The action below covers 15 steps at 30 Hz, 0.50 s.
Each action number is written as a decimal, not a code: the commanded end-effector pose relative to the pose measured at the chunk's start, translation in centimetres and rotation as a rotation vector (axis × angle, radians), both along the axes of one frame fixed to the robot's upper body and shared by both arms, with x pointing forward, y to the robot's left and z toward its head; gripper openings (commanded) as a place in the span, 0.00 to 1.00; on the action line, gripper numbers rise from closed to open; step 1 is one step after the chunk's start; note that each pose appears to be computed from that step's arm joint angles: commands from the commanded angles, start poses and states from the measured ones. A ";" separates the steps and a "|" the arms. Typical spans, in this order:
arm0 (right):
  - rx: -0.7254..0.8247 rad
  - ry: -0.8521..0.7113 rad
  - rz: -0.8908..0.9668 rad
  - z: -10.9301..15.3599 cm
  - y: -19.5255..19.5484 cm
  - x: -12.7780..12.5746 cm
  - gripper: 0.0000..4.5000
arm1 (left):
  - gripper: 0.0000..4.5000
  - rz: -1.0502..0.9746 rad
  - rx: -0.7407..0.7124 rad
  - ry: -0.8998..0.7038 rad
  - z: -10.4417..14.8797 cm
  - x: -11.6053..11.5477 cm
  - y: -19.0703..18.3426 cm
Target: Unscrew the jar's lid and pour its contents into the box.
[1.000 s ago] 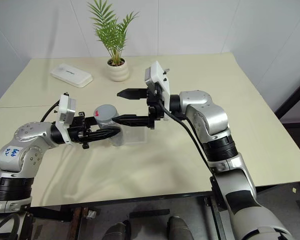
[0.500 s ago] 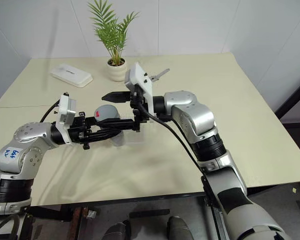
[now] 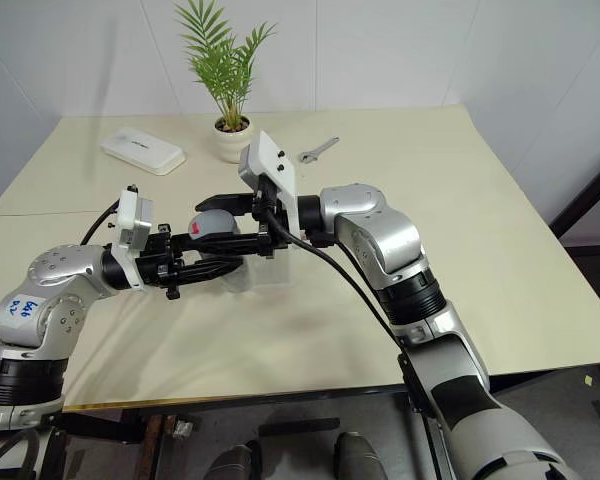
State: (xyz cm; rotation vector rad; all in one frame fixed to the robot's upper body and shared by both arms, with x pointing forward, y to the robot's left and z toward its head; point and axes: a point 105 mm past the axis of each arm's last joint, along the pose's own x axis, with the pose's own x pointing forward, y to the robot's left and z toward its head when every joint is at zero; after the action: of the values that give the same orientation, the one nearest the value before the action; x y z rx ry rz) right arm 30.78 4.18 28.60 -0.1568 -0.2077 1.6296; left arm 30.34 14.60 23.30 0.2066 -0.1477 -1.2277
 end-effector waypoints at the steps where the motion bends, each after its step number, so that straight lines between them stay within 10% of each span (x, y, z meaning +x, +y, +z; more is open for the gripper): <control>1: 0.218 0.023 0.122 5.1 -1.1 -2.6 0.63 | 0.43 -0.011 0.000 -0.021 0.2 -0.5 -0.2; 7: 0.335 0.118 0.044 6.3 -4.9 -1.7 0.63 | 0.43 0.003 -0.001 -0.019 0.1 -0.7 0.1; 15: 0.118 -0.067 -0.718 -4.2 -16.7 7.7 0.63 | 0.43 0.070 -0.048 -0.025 0.6 -0.7 1.2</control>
State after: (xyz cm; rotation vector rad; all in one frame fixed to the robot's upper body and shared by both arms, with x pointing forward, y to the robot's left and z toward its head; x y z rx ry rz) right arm 38.12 -11.18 24.16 -0.0921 -0.1997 0.9632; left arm 30.09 15.66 22.44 0.1722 -0.1311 -1.1581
